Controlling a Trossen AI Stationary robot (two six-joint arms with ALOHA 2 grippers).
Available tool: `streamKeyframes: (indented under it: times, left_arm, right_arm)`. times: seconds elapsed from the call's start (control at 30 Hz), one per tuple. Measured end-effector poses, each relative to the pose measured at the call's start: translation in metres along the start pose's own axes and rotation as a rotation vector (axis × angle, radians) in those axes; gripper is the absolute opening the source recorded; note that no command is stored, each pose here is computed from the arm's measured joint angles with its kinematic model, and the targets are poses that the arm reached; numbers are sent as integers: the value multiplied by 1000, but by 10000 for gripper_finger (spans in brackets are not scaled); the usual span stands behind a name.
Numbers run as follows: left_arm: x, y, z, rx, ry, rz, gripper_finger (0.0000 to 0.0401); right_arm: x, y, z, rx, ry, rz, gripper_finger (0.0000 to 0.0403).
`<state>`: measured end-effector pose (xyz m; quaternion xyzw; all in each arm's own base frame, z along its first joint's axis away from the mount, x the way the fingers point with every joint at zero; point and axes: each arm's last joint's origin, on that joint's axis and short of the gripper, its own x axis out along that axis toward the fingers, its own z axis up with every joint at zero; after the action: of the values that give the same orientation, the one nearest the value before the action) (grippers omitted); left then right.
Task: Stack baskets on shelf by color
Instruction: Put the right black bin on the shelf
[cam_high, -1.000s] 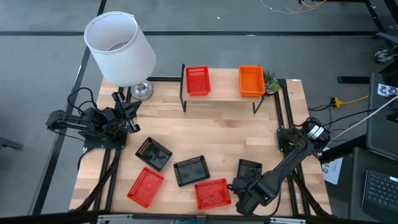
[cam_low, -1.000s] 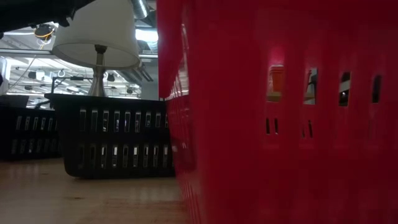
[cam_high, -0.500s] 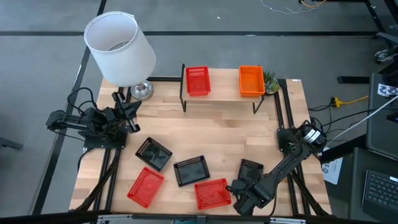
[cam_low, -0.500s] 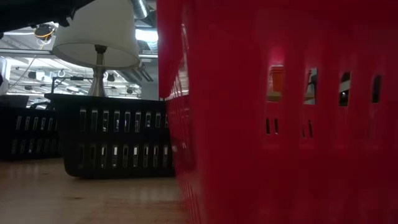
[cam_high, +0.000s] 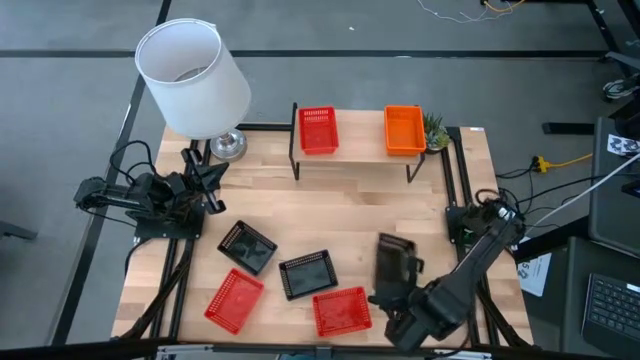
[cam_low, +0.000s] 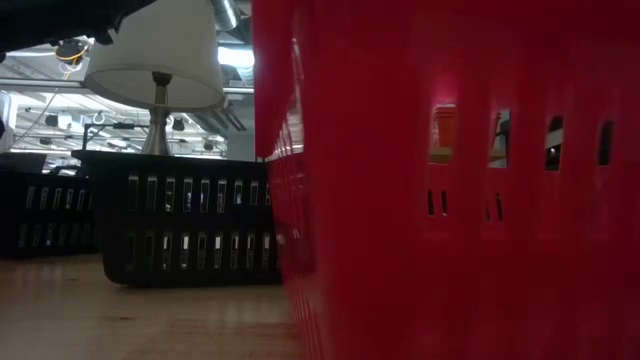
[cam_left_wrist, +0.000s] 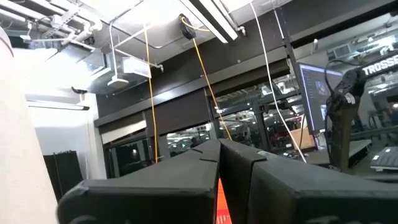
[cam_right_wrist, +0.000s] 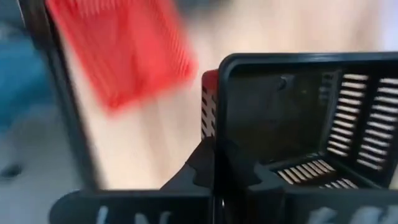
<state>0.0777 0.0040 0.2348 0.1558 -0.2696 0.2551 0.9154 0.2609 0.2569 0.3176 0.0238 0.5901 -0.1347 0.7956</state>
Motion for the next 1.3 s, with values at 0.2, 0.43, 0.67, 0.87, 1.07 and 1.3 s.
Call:
streamKeyframes:
  times: [0.2,0.43,0.67,0.87,1.07,1.3]
  left_arm:
    - [0,0,0,-11,0,0,0]
    - [0,0,0,-11,1,0,0]
    - [0,-2,-3,9,29,-18,0]
    - [0,-4,-6,32,62,-39,0]
    - [0,-4,-6,29,58,-36,0]
    - [0,-4,-6,34,59,-37,0]
  right_arm:
    - [-46,-18,28,-251,-545,-335,2]
    - [-60,-66,65,-358,-657,-720,2]
    - [-61,-177,111,-270,-386,-707,2]
    - [-50,-284,137,-216,-187,-616,2]
    - [-3,-355,166,-224,-235,-306,2]
    - [60,-375,152,-249,-48,-211,2]
